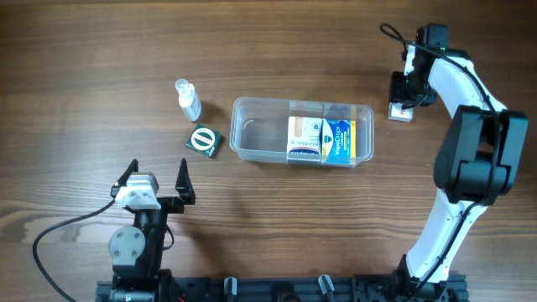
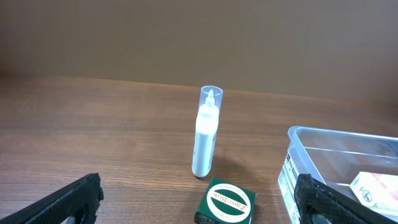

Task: Pack container
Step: 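Move the right gripper to the white Panadol box and grasp it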

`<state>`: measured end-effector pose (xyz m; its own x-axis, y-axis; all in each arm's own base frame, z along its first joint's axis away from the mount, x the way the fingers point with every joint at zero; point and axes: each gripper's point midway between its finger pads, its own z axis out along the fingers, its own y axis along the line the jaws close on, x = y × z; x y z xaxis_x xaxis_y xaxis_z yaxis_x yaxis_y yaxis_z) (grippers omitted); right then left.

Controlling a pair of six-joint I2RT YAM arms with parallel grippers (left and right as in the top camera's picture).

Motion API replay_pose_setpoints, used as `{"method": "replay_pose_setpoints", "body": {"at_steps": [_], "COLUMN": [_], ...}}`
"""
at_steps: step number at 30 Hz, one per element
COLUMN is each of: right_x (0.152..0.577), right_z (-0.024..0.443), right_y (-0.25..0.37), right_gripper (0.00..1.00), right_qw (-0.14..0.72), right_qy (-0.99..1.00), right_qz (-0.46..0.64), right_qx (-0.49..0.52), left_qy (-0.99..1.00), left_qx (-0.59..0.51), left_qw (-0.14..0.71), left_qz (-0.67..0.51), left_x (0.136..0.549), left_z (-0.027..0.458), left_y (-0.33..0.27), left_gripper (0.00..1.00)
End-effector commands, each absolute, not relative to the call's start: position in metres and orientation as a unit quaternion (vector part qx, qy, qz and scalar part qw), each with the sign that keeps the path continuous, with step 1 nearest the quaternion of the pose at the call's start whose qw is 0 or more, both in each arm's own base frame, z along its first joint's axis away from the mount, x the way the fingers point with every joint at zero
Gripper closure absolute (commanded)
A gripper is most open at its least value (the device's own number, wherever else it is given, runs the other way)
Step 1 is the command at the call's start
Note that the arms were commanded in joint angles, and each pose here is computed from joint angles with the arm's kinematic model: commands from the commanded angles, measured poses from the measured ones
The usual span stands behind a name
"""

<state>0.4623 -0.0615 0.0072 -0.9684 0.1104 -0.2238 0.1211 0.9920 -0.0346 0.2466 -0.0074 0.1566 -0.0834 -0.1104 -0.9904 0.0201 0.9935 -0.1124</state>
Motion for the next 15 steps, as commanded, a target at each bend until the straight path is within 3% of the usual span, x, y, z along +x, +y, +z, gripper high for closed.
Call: {"method": "replay_pose_setpoints", "body": {"at_steps": [1,9,15], "right_x": [0.472,0.439,0.397], "right_z": [0.071,0.171,0.207], "right_y": [-0.062,-0.029,0.035], "right_gripper": [0.53,0.54,0.55], "right_qw": [0.175,0.230,0.226], "right_qy": [0.983,0.972,0.961], "right_qz": [-0.027,-0.020,0.012], "right_qx": [0.048,-0.036,-0.159], "left_qy": [0.734,0.734,0.734], "left_qx": [-0.027,-0.026,-0.027], "left_qw": [0.677,0.677,0.677], "left_qz": [-0.041,-0.041,-0.041], "left_x": [0.246,0.246,0.246], "left_z": [0.156,0.156,0.156], "left_y": [-0.007,-0.007,-0.007], "left_gripper": [0.00,0.00,0.00]}}
